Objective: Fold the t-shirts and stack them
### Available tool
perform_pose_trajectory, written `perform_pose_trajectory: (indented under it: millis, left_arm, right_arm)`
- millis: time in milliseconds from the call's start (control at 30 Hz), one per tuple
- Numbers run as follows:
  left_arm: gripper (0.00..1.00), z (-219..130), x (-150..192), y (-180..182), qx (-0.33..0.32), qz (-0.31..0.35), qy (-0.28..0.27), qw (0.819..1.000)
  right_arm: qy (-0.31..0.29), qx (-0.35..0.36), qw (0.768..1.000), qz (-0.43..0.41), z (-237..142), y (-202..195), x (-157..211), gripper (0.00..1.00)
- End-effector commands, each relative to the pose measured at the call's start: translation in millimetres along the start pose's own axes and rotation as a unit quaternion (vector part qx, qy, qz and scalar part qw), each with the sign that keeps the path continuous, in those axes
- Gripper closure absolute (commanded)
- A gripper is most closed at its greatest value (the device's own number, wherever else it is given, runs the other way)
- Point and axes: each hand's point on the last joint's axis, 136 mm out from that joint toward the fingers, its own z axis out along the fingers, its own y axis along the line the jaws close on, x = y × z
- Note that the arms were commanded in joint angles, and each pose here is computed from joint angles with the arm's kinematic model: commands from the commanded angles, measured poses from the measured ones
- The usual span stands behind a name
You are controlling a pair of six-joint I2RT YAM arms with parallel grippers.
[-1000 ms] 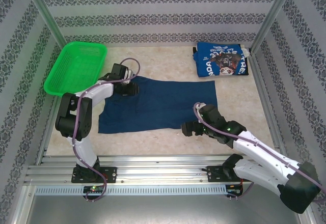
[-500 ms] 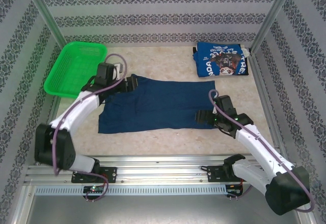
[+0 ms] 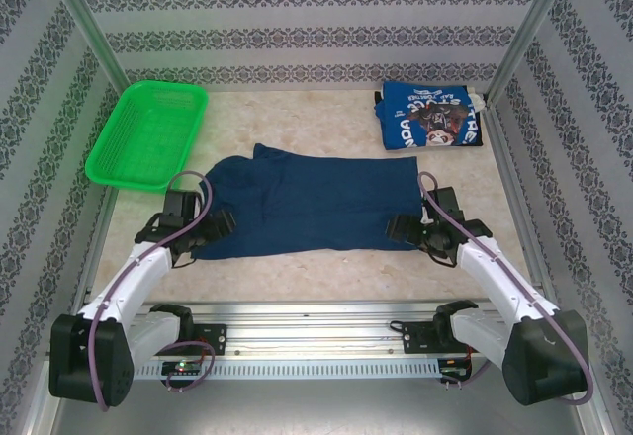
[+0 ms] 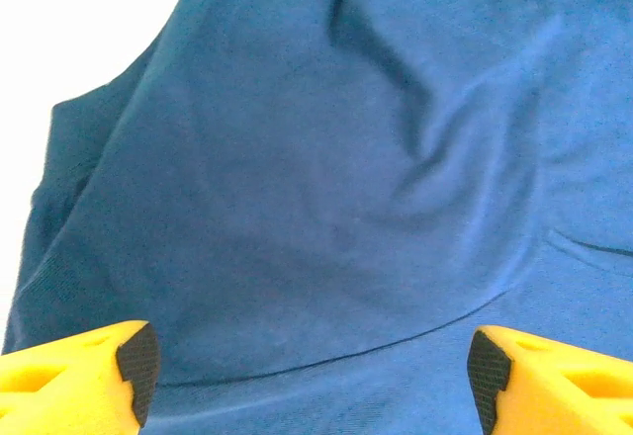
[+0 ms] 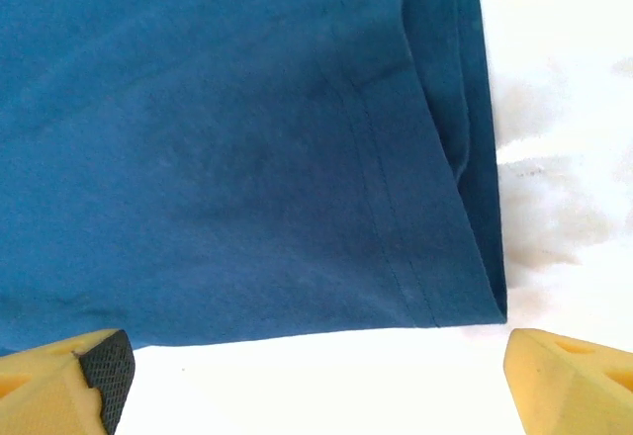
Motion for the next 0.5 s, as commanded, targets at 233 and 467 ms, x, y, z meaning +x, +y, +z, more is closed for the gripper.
perform_pose_trajectory:
  millis: [233,467]
  left_arm:
    - [0.24,8,15,31,-0.030,-0.053,0.005,0.998]
    - [0.45,17,14,34,-0.040,-0.061,0.024,0.997]
  right_arm:
    - [0.024,0.018,0.999,0.030,27,-11,2,0.15]
    - [0.038,0.041,0.997,0.046,37,-19,-1,0.29]
